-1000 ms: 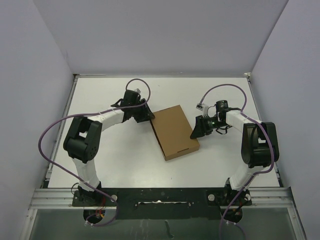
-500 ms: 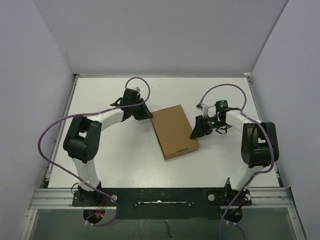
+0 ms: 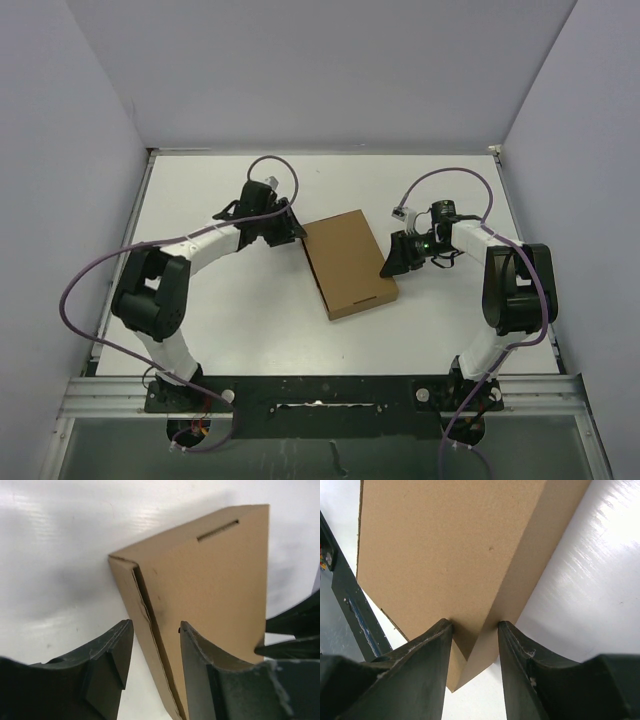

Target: Fold the paper box

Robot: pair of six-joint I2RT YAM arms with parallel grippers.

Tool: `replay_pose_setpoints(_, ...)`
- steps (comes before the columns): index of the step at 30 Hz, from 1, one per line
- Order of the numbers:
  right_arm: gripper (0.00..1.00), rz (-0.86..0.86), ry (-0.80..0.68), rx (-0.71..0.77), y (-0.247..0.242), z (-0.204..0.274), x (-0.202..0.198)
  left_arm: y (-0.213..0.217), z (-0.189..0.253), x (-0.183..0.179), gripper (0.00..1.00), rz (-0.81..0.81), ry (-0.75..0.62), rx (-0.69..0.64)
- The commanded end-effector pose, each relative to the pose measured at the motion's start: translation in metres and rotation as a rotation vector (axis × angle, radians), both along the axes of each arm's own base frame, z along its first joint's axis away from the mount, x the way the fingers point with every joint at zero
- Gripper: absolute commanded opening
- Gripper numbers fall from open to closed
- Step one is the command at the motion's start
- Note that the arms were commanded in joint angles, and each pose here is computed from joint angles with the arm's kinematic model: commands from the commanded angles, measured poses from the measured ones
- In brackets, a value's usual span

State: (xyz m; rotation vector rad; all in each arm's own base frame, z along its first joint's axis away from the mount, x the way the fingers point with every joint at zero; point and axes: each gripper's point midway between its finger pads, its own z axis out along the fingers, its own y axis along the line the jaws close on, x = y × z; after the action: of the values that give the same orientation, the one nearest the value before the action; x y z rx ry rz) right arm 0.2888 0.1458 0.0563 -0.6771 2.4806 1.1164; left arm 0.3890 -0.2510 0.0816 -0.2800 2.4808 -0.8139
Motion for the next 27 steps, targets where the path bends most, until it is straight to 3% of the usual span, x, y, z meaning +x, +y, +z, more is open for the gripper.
replay_pose_setpoints(1, 0.4, 0.02, -0.043, -0.149, -0.017, -0.027, 0.007, 0.002, 0.078, -0.012, 0.42, -0.014, -0.187, -0.071)
replay_pose_setpoints(7, 0.4, 0.021, -0.045, -0.148, -0.017, -0.026, 0.007, 0.008, 0.096, -0.054, 0.43, -0.003, -0.21, -0.131)
replay_pose_setpoints(14, 0.4, 0.024, -0.043, -0.15, -0.017, -0.028, 0.007, 0.002, 0.063, -0.095, 0.43, 0.09, -0.151, -0.174)
replay_pose_setpoints(27, 0.4, 0.026, -0.044, -0.147, -0.016, -0.027, 0.006, -0.03, 0.015, -0.082, 0.43, 0.123, -0.08, -0.176)
